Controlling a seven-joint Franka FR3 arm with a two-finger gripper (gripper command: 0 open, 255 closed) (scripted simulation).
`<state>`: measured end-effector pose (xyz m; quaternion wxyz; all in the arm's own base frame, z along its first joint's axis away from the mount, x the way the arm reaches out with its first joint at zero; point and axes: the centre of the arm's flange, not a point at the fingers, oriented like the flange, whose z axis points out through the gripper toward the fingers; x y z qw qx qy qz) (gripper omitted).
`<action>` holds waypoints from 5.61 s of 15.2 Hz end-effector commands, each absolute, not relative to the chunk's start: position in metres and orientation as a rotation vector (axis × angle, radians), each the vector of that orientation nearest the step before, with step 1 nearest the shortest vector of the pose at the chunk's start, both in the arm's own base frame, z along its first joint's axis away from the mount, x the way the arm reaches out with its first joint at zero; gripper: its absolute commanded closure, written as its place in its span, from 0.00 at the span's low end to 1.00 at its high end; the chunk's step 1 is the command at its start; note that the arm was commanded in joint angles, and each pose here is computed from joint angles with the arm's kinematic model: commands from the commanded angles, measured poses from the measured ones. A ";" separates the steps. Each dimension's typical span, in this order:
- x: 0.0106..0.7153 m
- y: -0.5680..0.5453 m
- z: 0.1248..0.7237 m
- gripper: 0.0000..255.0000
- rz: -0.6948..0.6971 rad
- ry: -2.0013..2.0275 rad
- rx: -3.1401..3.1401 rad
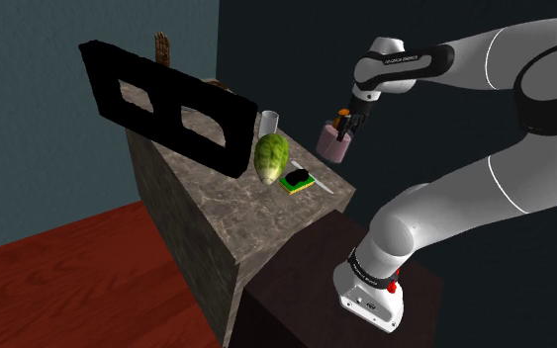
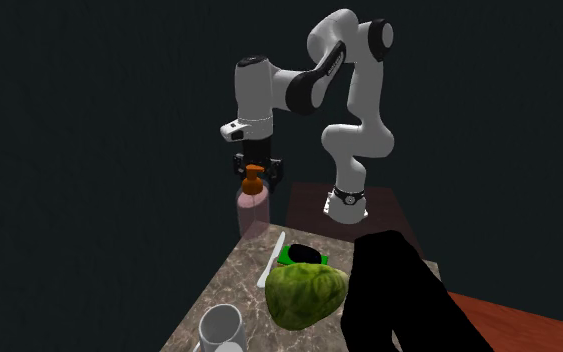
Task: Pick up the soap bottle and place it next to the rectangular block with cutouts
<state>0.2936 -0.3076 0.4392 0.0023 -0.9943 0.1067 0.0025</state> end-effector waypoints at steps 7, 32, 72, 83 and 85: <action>0.294 -0.308 0.482 1.00 0.008 0.335 -3.119; 0.294 -0.308 0.614 1.00 0.008 0.335 -3.119; 0.434 -0.053 0.707 1.00 0.008 0.335 -3.119; 0.496 0.060 0.702 1.00 0.008 0.335 -3.119; 0.496 0.060 0.691 1.00 0.008 0.335 -3.119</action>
